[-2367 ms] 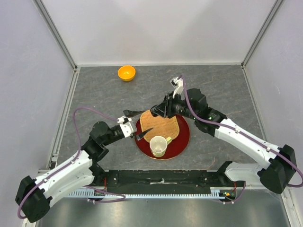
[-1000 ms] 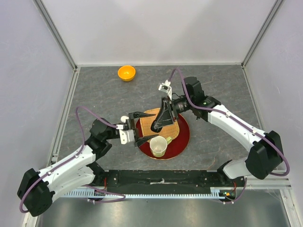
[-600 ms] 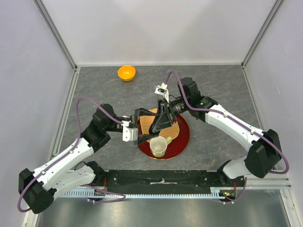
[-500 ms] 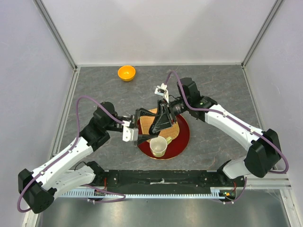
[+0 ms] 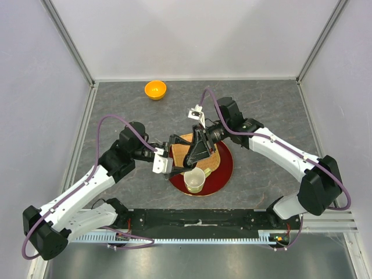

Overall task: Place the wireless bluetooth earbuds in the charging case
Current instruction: Pick up the charging case at the center of the board.

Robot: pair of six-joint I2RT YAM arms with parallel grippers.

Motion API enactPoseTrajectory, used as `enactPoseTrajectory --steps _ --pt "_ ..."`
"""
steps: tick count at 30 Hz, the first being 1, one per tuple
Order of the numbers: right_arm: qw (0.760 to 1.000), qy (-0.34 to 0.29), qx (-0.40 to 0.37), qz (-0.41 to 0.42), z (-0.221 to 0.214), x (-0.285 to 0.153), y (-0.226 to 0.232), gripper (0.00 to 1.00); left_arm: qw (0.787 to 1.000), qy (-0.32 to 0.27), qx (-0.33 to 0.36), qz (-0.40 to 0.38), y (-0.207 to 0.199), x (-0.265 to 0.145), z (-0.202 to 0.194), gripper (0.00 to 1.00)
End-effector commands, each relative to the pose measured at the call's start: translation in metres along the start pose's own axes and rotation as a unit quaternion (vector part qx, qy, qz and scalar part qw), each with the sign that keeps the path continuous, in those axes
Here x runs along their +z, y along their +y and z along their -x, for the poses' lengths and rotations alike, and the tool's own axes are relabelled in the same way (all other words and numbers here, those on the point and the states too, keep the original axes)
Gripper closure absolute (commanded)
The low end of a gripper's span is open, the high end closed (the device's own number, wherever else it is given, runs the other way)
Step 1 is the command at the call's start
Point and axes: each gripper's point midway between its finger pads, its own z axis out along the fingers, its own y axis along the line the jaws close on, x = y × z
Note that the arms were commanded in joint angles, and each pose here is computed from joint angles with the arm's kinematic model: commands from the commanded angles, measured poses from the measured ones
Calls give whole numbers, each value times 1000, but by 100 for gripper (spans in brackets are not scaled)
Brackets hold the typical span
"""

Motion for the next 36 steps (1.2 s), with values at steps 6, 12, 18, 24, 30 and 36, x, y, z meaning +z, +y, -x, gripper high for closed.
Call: enactPoseTrajectory --steps 6,12,18,24,30,36 --pt "997 -24 -72 -1 34 -1 18 100 1000 -16 -9 13 -22 2 -10 15" --pt "996 -31 -88 -8 37 -4 26 100 1000 -8 -7 23 -23 -2 -11 15" --pt "996 -32 -86 -5 39 -4 28 100 1000 -22 -7 11 -20 3 -7 18" --pt "996 -39 -82 7 42 -4 35 100 1000 -15 -12 12 -19 5 -13 29" --pt "995 -49 -80 12 46 -4 39 100 1000 -9 -17 22 -17 4 -17 42" --pt "995 -58 -81 20 51 -2 42 100 999 -14 -18 28 -17 4 -16 68"
